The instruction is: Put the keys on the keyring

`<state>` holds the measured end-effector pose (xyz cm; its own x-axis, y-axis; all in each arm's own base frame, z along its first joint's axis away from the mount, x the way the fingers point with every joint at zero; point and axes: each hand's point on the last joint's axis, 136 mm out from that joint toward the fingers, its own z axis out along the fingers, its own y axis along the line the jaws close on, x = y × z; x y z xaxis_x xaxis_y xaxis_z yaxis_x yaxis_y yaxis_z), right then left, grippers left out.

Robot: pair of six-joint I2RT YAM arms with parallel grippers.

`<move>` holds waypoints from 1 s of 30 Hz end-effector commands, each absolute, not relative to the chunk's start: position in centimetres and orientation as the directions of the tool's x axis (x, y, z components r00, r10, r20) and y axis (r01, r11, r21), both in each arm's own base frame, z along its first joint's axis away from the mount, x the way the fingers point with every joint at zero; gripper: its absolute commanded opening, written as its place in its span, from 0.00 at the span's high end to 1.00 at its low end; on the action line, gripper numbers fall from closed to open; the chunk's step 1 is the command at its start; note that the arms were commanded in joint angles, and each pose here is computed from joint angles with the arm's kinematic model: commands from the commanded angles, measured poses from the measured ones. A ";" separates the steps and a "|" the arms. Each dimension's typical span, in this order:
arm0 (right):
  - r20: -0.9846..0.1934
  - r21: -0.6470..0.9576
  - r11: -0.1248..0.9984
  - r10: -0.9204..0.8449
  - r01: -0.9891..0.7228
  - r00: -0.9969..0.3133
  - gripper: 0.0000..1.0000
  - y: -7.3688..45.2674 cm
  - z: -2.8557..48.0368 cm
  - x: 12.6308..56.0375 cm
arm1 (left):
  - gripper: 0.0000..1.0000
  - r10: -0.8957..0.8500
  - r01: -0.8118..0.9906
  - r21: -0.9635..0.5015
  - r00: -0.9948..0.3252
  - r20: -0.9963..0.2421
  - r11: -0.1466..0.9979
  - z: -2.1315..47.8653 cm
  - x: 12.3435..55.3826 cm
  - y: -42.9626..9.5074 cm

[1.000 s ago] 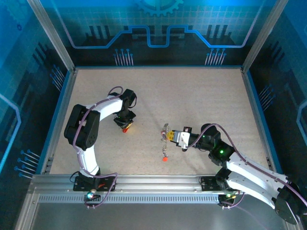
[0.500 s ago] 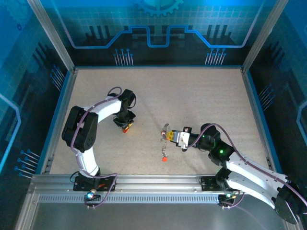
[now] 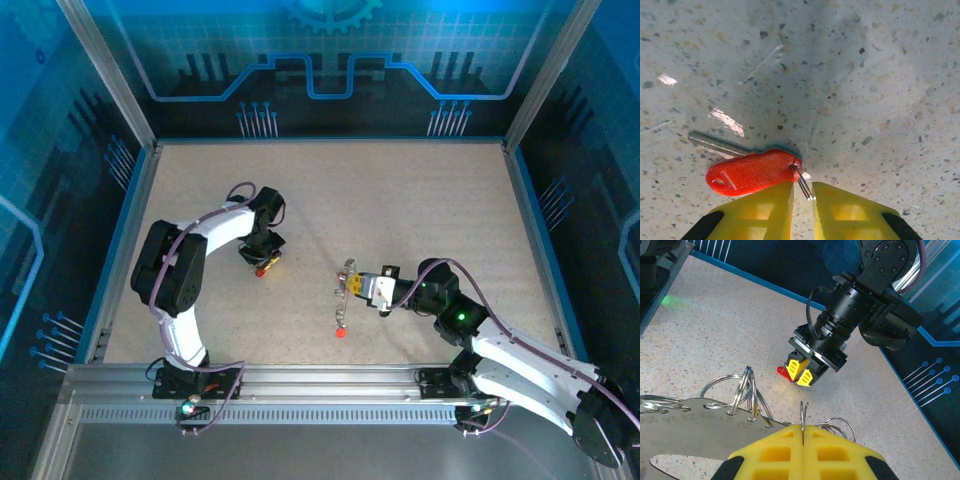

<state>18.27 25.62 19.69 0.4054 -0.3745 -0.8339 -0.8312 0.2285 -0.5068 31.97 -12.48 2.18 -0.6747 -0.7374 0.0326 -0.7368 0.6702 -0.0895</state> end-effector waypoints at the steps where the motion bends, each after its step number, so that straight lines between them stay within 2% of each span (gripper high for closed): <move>1: -0.828 -0.532 0.230 -0.344 -0.815 0.444 1.00 25.7 20.7 18.0 | 0.82 -0.737 -0.740 -0.081 -0.673 0.068 0.668 1.5 31.3 -13.0; 9: -0.827 -0.532 0.229 -0.345 -0.815 0.443 1.00 25.7 20.6 18.0 | 0.87 -0.731 -0.734 -0.062 -0.679 0.062 0.676 1.5 30.8 -12.7; 11: -0.827 -0.532 0.229 -0.344 -0.815 0.444 1.00 25.7 20.6 18.0 | 0.86 -0.731 -0.734 -0.048 -0.680 0.058 0.678 1.4 30.5 -12.4; 14: -0.827 -0.532 0.228 -0.344 -0.816 0.444 1.00 25.7 20.6 17.9 | 0.80 -0.730 -0.732 -0.037 -0.682 0.050 0.681 1.2 30.3 -12.1; 18: -0.828 -0.532 0.227 -0.342 -0.816 0.445 1.00 25.7 20.6 17.9 | 0.79 -0.731 -0.732 -0.037 -0.681 0.050 0.680 1.2 30.4 -12.2; 30: -0.827 -0.532 0.229 -0.344 -0.815 0.444 1.00 25.6 20.5 17.9 | 0.89 -0.702 -0.702 -0.045 -0.712 0.017 0.711 1.8 31.0 -11.9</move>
<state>18.25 25.62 19.61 0.4049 -0.3753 -0.8338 -0.8318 0.2275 -0.5064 31.52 -12.36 1.69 -0.6876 -0.7255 0.0307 -0.7252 0.6840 -0.0781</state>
